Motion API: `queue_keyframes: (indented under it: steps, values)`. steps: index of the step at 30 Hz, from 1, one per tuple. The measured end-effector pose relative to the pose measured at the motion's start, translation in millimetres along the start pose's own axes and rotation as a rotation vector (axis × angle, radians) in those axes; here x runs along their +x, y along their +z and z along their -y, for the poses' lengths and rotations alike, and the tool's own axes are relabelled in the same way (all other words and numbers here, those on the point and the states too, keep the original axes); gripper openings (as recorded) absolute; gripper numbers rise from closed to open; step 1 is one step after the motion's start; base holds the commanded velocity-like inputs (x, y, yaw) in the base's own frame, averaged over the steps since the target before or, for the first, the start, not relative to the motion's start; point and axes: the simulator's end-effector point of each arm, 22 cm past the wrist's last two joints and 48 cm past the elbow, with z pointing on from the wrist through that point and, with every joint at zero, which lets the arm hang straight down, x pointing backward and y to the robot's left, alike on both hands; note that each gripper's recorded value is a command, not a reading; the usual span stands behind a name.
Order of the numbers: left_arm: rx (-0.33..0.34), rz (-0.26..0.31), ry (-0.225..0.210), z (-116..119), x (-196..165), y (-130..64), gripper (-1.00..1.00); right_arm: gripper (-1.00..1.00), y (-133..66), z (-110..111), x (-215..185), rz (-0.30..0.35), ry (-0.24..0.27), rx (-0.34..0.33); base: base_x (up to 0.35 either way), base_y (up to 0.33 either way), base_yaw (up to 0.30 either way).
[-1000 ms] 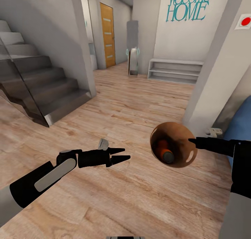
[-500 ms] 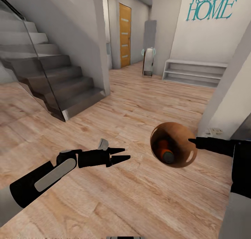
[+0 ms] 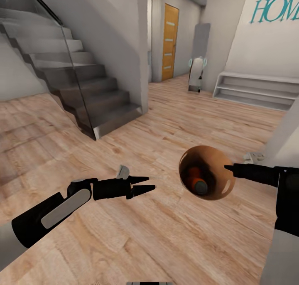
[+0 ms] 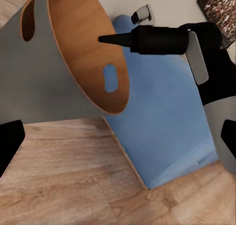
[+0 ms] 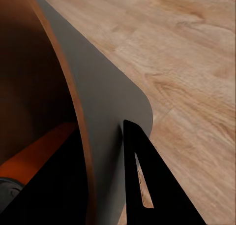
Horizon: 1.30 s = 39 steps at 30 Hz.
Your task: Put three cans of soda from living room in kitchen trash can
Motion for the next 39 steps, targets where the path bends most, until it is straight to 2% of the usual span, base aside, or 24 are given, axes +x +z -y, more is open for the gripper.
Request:
queue_keyframes:
  steps: [12,18,25,30,35,39]
  values:
    - [-0.009,0.002,-0.013,-5,1,-1.2,1.0,-1.0,0.7,3,7,-0.015,0.007,0.009,0.0,0.0,0.274]
    - [-0.015,-0.054,-0.042,-10,30,3.4,1.0,-1.0,0.7,4,9,-0.019,0.006,0.012,0.0,0.0,0.274]
    - [-0.075,-0.067,-0.085,-39,46,-2.0,1.0,-1.0,0.9,4,10,-0.02,0.006,0.012,0.0,0.0,0.275]
    - [-0.078,-0.067,-0.095,-42,49,-1.5,1.0,-1.0,0.7,5,11,-0.022,0.005,0.014,0.0,0.0,0.275]
    - [-0.043,-0.056,-0.105,-31,48,16.7,1.0,-1.0,0.0,6,11,-0.021,0.005,0.016,0.0,0.0,0.274]
    - [-0.038,-0.055,-0.111,-30,49,21.3,1.0,-1.0,-0.3,6,10,-0.02,0.005,0.015,0.0,0.0,0.275]
